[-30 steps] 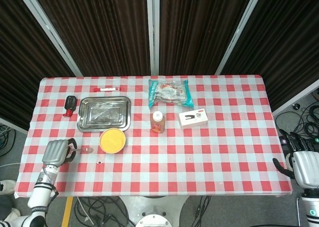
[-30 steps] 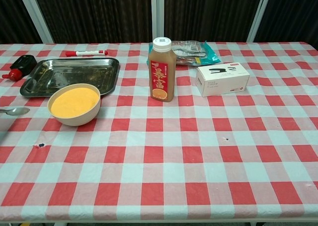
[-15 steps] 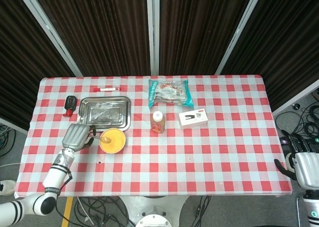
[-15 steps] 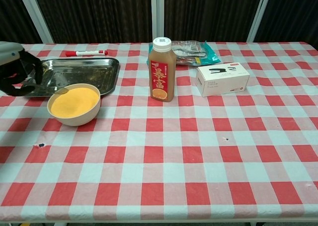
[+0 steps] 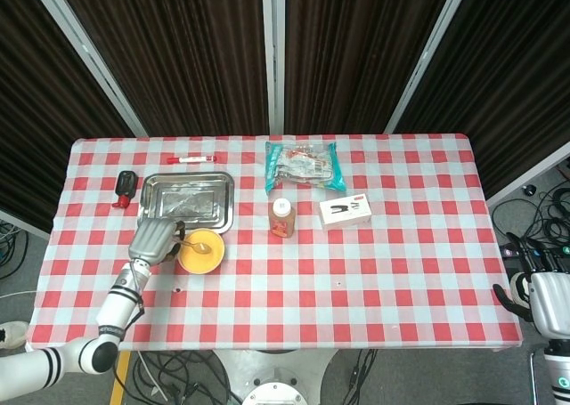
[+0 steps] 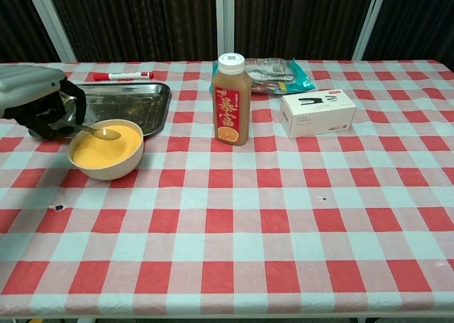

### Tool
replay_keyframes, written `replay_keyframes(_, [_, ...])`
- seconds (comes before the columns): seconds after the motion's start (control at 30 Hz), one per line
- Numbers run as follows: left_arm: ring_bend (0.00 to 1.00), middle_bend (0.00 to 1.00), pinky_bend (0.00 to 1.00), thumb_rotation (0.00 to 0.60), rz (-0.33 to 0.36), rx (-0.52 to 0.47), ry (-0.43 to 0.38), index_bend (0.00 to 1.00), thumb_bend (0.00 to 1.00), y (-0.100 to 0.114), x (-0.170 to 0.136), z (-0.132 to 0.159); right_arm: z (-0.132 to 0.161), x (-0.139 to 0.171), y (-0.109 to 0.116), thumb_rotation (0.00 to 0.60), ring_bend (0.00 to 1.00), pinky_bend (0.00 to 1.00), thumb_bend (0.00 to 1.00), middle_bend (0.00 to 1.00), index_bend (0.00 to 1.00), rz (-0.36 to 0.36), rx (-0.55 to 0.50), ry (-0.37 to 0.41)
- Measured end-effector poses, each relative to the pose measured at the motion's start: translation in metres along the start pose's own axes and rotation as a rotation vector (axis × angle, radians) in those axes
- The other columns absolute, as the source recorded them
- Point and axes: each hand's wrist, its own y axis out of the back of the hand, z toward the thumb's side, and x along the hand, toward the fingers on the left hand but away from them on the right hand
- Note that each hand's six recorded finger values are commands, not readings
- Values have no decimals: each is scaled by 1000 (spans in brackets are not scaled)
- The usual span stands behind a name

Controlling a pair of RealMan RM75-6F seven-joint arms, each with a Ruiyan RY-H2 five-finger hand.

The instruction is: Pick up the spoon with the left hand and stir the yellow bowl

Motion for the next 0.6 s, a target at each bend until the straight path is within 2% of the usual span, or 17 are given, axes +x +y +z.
replay_keyframes(0.37, [992,1000,1000,600,-22,16,-21,465,418,-3,-3,7,-1,0,-1,600,131,215,193,272,103,2,0,-4])
replay_keyframes(0.6, [992,1000,1000,600,6,10,-28,505,403,4,-3,9,0,-1,-1,600,131,217,193,272,103,4,-1,1])
